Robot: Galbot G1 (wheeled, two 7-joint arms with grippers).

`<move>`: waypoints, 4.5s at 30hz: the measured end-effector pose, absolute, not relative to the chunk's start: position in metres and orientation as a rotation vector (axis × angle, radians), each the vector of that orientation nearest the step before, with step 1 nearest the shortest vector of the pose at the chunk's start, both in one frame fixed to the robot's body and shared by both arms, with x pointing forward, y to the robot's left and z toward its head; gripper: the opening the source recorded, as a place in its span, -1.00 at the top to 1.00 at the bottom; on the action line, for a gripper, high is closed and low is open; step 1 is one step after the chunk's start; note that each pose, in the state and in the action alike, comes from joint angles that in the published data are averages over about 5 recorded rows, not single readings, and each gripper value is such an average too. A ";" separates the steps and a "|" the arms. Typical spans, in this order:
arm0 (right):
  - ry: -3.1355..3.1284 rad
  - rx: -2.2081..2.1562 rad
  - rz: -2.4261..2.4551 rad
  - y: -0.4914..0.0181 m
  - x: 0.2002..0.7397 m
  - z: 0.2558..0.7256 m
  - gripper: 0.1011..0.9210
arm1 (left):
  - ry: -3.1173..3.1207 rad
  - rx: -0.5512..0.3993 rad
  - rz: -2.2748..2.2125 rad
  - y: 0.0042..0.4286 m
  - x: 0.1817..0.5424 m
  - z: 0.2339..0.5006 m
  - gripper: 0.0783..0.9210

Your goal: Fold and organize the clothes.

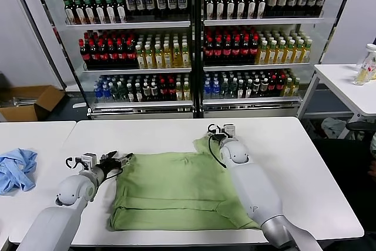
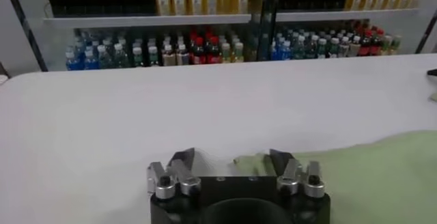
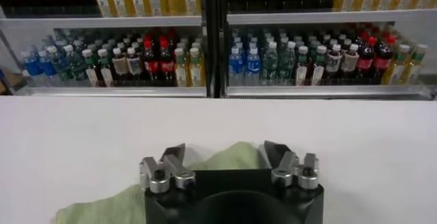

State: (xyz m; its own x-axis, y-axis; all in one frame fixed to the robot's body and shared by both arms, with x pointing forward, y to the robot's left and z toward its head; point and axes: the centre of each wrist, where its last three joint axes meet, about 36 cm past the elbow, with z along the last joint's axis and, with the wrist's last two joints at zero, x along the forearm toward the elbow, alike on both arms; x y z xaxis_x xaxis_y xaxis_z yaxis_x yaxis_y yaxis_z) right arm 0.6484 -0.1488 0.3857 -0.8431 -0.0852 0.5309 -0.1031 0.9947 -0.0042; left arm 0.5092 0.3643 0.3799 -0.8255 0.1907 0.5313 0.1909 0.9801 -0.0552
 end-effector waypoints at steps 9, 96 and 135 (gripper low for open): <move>-2.564 0.137 0.051 -0.153 0.642 0.385 0.38 | -2.555 -0.304 0.029 0.361 0.505 0.375 0.35; -2.666 0.230 0.073 -0.252 0.291 0.478 0.45 | -2.600 -0.350 0.128 0.374 0.342 0.410 0.35; -2.719 0.188 0.151 -0.239 0.279 0.488 -0.76 | -2.527 0.155 0.172 0.252 0.308 0.394 0.46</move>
